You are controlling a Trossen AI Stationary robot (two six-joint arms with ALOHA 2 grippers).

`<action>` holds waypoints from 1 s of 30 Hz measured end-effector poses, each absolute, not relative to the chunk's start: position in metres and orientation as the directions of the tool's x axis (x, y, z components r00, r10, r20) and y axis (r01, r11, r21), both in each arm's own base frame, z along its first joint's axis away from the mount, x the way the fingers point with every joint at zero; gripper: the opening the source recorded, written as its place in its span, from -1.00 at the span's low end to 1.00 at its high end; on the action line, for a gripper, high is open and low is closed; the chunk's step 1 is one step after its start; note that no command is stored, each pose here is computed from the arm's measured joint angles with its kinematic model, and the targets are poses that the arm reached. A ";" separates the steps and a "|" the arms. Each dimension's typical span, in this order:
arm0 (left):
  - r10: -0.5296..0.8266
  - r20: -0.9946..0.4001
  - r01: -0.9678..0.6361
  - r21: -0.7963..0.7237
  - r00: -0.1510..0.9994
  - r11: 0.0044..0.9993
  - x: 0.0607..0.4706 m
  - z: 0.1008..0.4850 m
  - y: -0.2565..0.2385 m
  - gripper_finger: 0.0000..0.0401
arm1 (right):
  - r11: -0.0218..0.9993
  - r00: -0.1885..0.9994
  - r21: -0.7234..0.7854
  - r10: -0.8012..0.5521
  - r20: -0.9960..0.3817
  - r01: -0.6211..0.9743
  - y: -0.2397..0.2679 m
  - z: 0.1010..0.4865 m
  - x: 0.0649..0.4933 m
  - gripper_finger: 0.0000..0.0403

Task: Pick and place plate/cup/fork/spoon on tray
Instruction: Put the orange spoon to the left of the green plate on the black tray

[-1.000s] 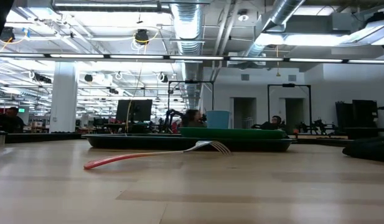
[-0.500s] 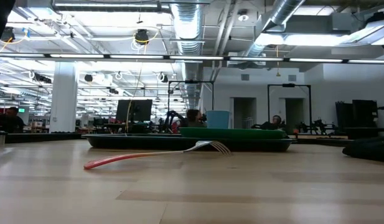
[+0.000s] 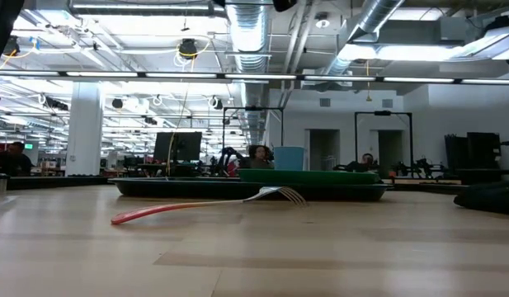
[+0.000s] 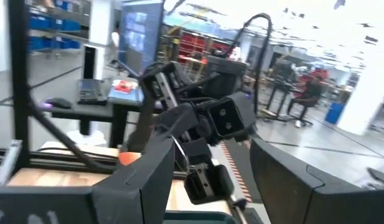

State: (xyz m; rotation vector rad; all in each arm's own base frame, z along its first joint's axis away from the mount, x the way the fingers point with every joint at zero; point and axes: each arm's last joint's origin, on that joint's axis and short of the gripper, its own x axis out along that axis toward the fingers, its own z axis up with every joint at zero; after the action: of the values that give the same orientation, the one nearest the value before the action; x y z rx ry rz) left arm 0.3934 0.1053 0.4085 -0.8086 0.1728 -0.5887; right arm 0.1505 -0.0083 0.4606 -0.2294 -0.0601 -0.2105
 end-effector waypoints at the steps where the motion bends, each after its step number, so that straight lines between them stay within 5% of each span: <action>1: -0.552 0.082 0.433 -0.720 0.830 0.543 0.392 0.410 0.108 -0.97 | 0.949 0.973 -0.219 -0.214 0.083 0.228 -0.011 0.461 0.150 0.17; 30: -0.526 0.137 0.442 -0.736 0.839 0.513 0.385 0.418 0.126 -0.96 | 0.965 0.992 -0.233 -0.102 0.076 0.118 -0.054 0.455 0.176 0.17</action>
State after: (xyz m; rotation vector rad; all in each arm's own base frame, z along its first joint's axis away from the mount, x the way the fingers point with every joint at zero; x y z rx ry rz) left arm 0.3853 0.1257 0.4176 -0.8521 0.1089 -0.5835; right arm 0.1762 -0.0539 0.4550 -0.2396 -0.0637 -0.1113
